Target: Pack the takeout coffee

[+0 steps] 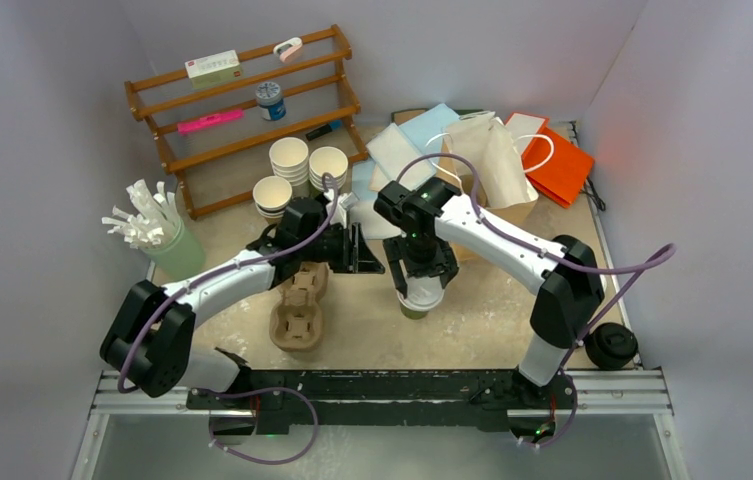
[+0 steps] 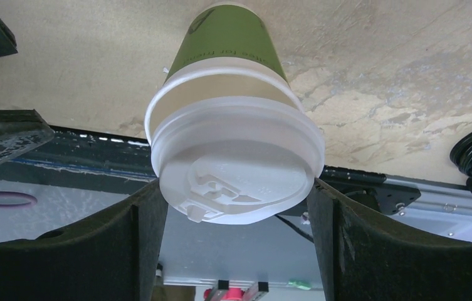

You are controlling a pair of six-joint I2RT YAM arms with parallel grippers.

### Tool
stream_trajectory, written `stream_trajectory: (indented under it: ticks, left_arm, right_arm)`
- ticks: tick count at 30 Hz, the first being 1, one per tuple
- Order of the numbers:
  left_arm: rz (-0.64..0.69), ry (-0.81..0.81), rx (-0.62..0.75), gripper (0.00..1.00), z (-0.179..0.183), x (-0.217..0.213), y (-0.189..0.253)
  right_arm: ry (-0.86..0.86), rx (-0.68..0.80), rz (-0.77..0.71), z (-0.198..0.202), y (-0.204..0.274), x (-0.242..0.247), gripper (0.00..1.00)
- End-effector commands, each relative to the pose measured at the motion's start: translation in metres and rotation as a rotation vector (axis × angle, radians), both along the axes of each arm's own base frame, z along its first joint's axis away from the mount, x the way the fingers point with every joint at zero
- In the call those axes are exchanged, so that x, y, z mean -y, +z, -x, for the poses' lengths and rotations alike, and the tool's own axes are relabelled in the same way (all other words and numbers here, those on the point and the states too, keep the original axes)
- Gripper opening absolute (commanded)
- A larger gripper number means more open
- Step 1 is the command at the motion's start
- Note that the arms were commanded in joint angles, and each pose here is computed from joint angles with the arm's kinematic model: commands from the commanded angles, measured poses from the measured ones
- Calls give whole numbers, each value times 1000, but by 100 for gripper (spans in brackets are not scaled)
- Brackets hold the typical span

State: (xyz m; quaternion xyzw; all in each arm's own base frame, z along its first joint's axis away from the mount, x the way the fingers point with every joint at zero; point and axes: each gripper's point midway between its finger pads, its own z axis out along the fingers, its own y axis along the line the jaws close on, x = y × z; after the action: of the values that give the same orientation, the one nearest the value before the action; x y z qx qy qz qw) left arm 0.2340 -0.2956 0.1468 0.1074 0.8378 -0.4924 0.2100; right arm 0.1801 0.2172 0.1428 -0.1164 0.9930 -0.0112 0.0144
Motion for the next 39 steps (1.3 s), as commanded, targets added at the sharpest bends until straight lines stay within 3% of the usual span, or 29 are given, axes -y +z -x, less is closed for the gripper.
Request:
stream_trajectory:
  ticks: [1,19,31,39]
  left_arm:
    - [36,-6,20,39,5,-3,6]
    - [114,-13,-50,36,19,0,0]
    - [128,-28,-67,35,19,4,-3]
    - [131,-33,-72,35,20,5,-4]
  right_arm:
    - [32,1,-8,-4,2,1,77]
    - [68,-45,-91,-2,-15,-11,78]
    - [68,-31,-81,-5,9,-9,78]
    - [59,-33,-70,-3,-1,-6,79]
